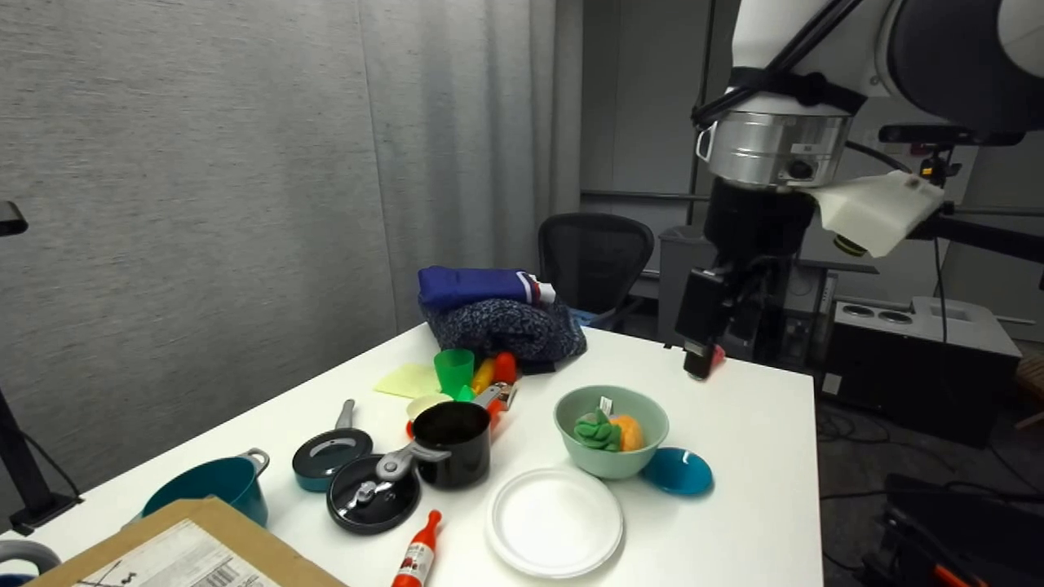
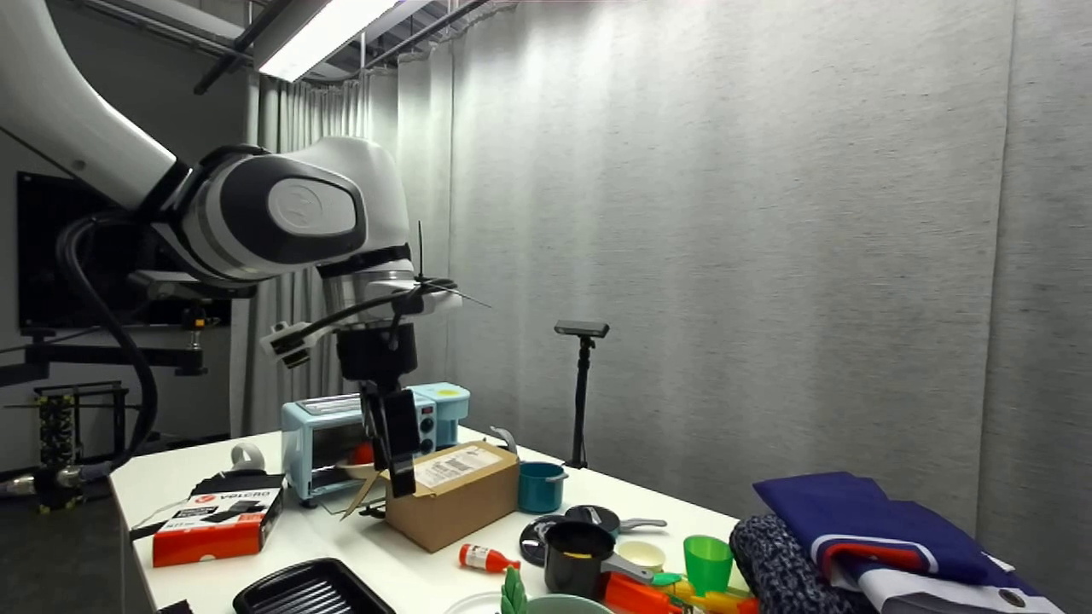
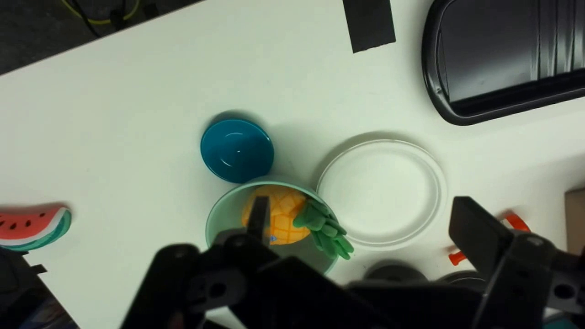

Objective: Pick the plush pineapple from the bowl and place it in the black pot

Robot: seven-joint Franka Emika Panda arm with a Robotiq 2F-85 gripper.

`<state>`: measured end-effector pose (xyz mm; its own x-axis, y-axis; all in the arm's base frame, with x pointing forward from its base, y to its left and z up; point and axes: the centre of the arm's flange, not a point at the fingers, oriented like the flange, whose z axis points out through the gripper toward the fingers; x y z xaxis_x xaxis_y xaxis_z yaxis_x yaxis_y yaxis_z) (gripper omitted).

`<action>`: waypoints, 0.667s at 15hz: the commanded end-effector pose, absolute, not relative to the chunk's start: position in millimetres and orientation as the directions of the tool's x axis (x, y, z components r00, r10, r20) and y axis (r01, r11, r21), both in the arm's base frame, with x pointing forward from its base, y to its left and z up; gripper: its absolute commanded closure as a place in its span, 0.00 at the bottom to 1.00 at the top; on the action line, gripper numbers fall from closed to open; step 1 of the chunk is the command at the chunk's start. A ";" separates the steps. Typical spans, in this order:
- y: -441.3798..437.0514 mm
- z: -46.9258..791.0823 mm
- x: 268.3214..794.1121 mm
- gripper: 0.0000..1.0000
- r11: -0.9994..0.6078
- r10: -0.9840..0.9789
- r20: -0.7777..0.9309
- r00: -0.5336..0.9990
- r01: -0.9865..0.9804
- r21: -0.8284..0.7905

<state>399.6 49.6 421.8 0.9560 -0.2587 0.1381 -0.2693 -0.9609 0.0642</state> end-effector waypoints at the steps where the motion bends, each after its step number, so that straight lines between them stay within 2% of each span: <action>1: 51.7 421.1 398.8 0.00 -0.962 -0.255 0.137 0.957 -0.265 0.065; 5: 59.6 421.0 397.6 0.00 -0.965 -0.240 0.139 0.961 -0.251 0.069; 10: 31.0 398.2 426.4 0.00 -0.874 -0.473 0.181 0.862 -0.485 0.028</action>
<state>404.3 48.1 415.4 0.9178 -0.3632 0.1604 -0.3748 -0.9259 0.0482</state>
